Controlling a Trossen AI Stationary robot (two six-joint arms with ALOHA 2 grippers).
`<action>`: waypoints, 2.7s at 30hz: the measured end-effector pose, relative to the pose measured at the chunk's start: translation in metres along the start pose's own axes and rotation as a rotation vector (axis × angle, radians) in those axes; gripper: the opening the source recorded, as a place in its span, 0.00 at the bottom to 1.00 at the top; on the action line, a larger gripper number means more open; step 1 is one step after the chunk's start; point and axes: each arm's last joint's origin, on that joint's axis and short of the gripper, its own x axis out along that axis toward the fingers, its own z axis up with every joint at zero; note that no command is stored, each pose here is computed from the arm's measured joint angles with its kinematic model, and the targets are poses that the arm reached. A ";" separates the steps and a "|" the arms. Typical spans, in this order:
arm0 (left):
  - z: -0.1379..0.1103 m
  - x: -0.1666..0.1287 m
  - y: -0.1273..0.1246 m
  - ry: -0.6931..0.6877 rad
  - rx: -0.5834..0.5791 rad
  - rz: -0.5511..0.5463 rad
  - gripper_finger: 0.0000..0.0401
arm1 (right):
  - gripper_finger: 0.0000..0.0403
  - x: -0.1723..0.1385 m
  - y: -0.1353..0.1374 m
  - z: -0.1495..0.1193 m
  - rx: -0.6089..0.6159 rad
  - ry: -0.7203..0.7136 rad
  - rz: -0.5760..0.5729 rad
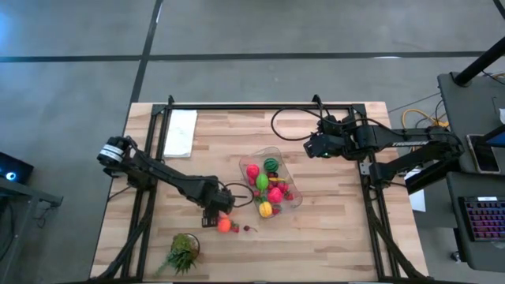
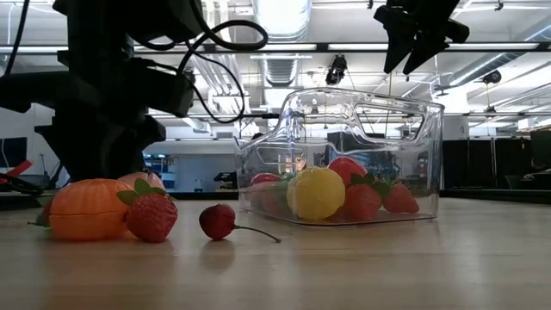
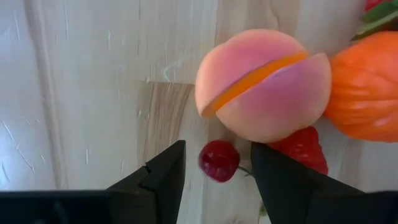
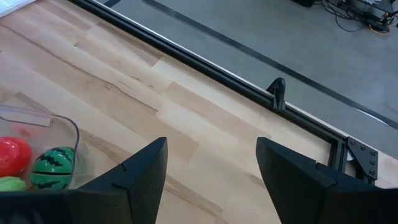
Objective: Pick and placing Produce into tupperware
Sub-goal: Put the red cherry into the transparent bin
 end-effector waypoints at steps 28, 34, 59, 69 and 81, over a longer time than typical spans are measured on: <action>-0.014 0.008 0.004 0.007 -0.037 -0.043 0.20 | 0.59 0.000 0.000 -0.001 -0.002 0.001 -0.001; -0.012 0.009 0.004 -0.009 -0.041 -0.043 0.16 | 0.59 0.000 0.000 -0.001 -0.001 0.001 -0.001; 0.001 -0.119 0.038 -0.478 -0.180 0.067 0.15 | 0.59 0.000 0.001 0.000 0.010 -0.003 0.004; 0.048 -0.142 0.071 -0.900 -0.265 -0.006 0.15 | 0.59 0.001 0.003 0.002 0.032 -0.016 0.024; 0.104 -0.077 0.073 -0.766 -0.262 -0.098 0.16 | 0.59 0.001 0.004 0.001 0.032 0.000 0.040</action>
